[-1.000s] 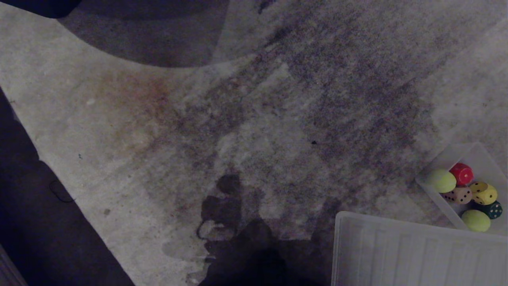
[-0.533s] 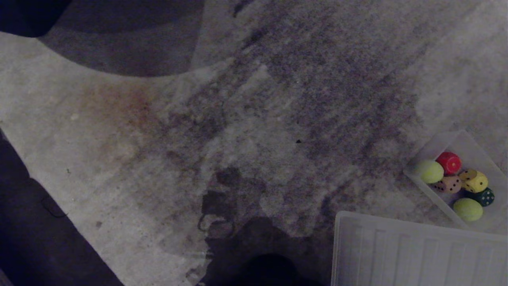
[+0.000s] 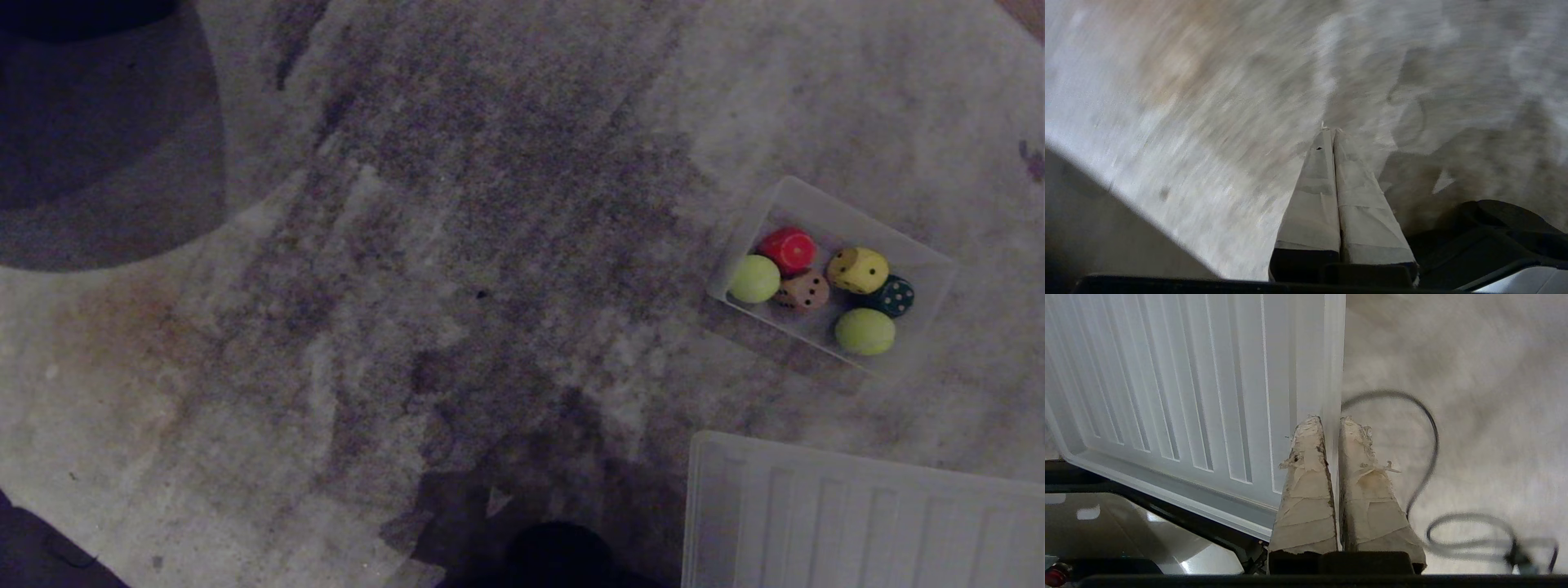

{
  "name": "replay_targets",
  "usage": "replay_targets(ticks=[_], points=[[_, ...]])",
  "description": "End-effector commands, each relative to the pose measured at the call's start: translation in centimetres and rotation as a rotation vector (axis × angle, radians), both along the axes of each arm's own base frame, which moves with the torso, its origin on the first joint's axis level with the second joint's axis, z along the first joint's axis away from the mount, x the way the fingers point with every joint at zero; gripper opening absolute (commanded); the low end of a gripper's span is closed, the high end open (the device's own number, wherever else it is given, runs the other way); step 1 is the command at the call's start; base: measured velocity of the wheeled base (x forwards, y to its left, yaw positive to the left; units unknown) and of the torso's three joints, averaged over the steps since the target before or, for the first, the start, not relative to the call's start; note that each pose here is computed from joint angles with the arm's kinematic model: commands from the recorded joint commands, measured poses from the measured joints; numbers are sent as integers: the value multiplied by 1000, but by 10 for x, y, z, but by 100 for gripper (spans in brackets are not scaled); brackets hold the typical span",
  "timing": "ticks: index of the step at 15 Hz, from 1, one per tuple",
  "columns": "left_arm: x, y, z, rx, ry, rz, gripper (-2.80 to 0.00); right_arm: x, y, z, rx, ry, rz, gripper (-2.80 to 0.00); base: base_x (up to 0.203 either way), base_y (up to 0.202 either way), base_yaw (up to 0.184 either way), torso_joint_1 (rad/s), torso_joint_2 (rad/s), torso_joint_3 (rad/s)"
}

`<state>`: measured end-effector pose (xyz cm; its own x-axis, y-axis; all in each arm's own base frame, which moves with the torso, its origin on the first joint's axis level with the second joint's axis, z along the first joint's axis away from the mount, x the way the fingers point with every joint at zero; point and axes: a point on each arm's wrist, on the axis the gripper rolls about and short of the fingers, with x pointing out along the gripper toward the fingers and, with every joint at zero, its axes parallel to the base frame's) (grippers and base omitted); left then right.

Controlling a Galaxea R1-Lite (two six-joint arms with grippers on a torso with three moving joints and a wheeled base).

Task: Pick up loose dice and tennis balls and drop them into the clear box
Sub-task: Close the lid

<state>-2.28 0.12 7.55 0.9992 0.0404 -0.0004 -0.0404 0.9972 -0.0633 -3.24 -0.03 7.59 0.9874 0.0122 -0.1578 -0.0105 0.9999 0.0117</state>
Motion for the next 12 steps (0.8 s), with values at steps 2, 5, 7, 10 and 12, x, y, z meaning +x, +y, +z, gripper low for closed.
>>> replay_targets(ticks=[2,5,7,10,12], points=[[0,0,0,-1,3,1,-280,0,0,0,-1,3,2,-280,2,9,-144,0,6,2],[0,0,0,-1,3,1,-280,0,0,0,1,2,0,-280,1,1,-32,0,1,2],[0,0,0,-1,3,3,-280,0,0,0,1,3,0,-280,0,0,0,0,0,0],[0,0,0,-3,3,3,-280,0,0,0,1,3,0,-280,0,0,0,0,0,0],[0,0,0,-1,1,1,-280,0,0,0,1,3,0,-280,0,0,0,0,0,0]])
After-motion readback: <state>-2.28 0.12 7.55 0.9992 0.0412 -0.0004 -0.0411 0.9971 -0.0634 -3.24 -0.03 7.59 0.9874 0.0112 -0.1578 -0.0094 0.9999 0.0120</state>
